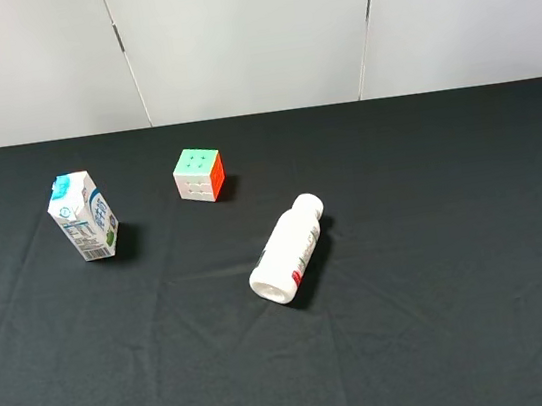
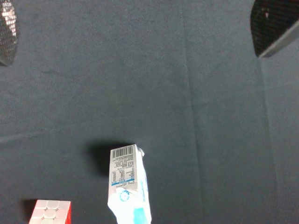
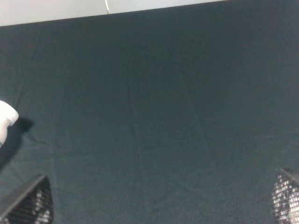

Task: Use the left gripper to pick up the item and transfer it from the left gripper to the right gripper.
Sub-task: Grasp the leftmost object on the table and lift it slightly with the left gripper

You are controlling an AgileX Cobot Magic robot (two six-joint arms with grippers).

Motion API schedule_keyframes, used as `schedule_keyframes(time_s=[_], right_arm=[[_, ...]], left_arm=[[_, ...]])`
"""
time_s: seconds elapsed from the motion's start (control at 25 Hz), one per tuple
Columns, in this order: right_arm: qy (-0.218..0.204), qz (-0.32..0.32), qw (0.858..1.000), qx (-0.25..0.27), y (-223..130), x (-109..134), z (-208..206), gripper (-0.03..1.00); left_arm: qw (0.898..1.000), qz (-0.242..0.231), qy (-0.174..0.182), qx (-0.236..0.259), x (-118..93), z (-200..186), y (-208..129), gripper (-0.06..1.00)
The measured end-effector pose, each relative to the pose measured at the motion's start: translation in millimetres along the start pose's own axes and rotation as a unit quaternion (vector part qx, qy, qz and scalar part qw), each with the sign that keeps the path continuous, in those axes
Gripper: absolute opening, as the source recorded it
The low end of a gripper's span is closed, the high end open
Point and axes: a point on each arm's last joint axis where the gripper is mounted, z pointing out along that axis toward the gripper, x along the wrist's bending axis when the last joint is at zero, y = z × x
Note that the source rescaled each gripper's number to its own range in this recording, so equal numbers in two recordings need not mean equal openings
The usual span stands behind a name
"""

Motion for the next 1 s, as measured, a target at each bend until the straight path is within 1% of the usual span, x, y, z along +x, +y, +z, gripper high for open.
schedule_keyframes(time_s=[1.0], right_arm=[[0.0,0.0,1.0,0.0,0.0,0.0,0.0,1.0]], left_arm=[[1.0,0.0,0.0,0.0,0.0,0.0,0.0,0.98]])
